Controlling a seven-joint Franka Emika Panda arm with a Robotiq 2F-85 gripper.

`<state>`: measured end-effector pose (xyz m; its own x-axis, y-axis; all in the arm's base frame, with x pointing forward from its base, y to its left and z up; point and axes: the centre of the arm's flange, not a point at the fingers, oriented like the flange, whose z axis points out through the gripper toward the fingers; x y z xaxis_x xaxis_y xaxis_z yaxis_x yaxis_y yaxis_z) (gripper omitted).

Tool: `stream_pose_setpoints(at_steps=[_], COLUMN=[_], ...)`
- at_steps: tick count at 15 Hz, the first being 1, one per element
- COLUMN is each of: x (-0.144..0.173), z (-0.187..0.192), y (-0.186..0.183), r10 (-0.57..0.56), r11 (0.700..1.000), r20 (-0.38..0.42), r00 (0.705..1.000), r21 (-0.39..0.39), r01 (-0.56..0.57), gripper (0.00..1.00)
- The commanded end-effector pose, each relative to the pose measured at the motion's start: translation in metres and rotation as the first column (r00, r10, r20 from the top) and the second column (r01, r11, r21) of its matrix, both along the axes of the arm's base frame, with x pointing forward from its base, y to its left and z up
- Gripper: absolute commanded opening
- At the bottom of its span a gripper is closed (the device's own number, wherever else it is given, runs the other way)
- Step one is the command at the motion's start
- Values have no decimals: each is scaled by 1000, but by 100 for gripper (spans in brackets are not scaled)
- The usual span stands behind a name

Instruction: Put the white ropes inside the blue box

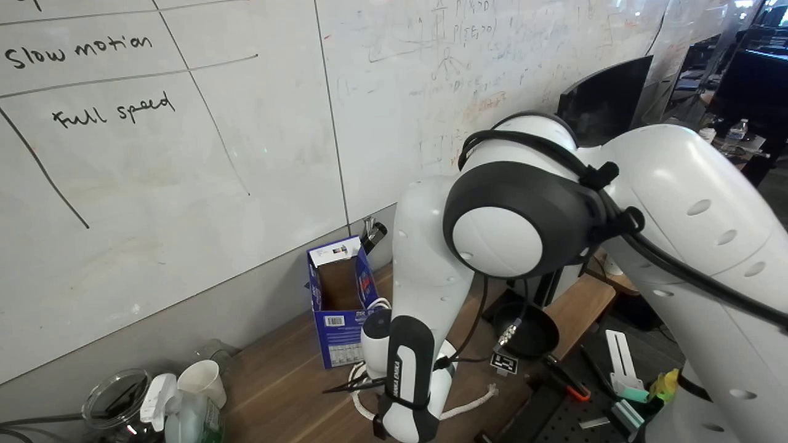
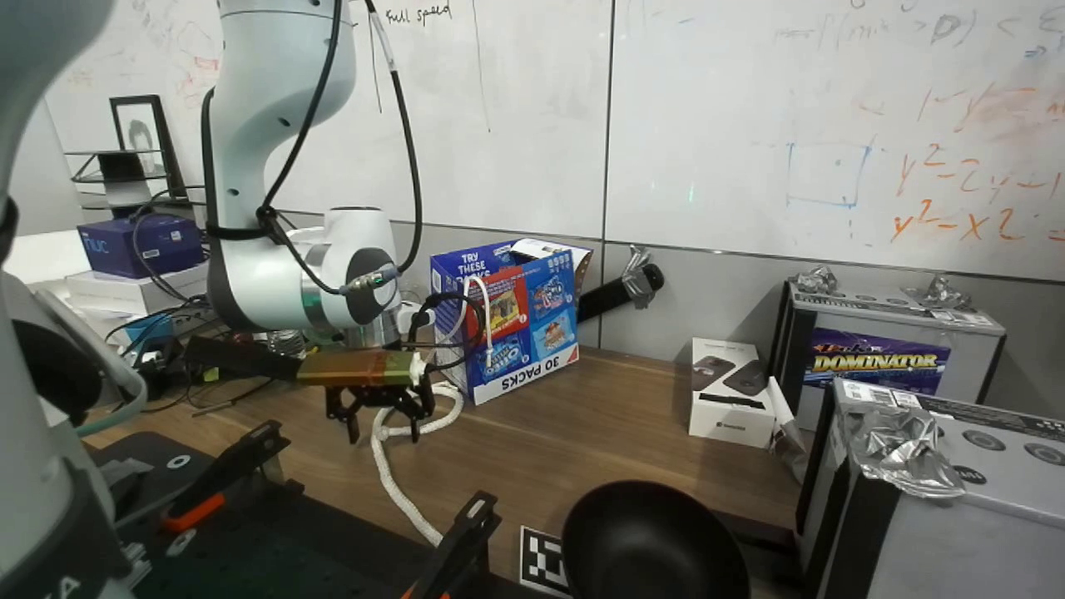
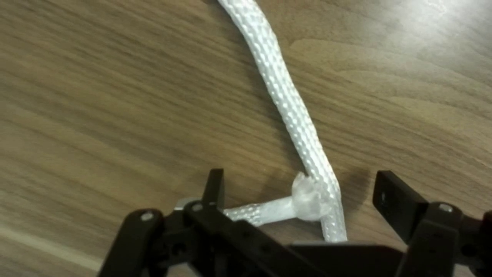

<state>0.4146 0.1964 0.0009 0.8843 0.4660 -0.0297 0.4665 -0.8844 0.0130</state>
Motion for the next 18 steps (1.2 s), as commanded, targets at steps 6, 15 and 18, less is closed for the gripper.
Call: stream_pose_setpoints(at_steps=[6,15,18], x=[-3,-2,0], z=[1,7,12], y=[-5,-4,-4], r10=[-9,-4,-3], r11=[1000,1000,1000], r20=[1,9,12], r00=[1000,1000,1000], r21=[-1,2,-3], r01=[9,4,3], gripper=[75,14,3])
